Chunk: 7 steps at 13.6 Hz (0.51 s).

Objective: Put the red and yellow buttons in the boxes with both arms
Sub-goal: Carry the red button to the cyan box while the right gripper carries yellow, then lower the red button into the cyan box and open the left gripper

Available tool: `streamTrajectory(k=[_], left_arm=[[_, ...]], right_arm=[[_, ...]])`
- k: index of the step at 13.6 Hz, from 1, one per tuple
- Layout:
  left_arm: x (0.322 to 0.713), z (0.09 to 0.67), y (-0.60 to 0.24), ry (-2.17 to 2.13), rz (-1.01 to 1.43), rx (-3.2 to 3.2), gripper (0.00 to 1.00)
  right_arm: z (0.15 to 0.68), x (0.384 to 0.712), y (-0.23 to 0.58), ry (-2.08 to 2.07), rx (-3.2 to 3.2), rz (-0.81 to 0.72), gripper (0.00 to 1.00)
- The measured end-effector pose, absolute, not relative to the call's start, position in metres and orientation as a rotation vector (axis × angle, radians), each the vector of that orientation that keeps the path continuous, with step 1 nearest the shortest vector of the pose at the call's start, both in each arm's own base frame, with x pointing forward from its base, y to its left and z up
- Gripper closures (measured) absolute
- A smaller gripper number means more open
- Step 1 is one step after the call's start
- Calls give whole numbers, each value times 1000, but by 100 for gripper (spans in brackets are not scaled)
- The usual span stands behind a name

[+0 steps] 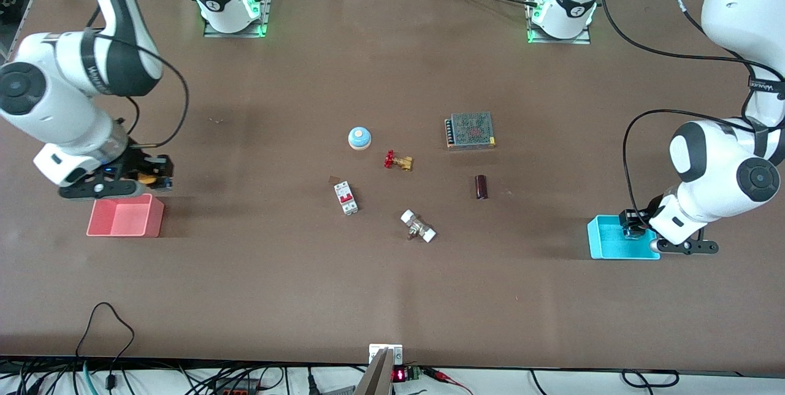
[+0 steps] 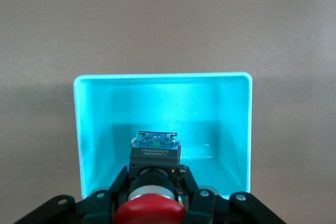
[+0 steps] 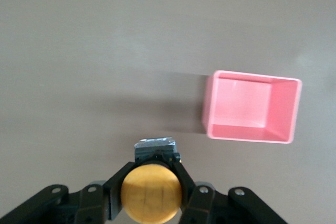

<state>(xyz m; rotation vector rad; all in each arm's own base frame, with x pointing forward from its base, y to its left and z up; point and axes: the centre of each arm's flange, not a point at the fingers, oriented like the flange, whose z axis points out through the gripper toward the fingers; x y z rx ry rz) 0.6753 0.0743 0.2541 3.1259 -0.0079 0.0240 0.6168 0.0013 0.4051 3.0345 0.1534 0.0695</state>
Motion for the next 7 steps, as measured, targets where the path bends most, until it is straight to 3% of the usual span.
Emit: streamTrajectory(k=[7], left_arm=[[679, 221, 72, -8, -36, 3113, 58]], right_arm=[[376, 640, -110, 288, 3019, 104, 64]])
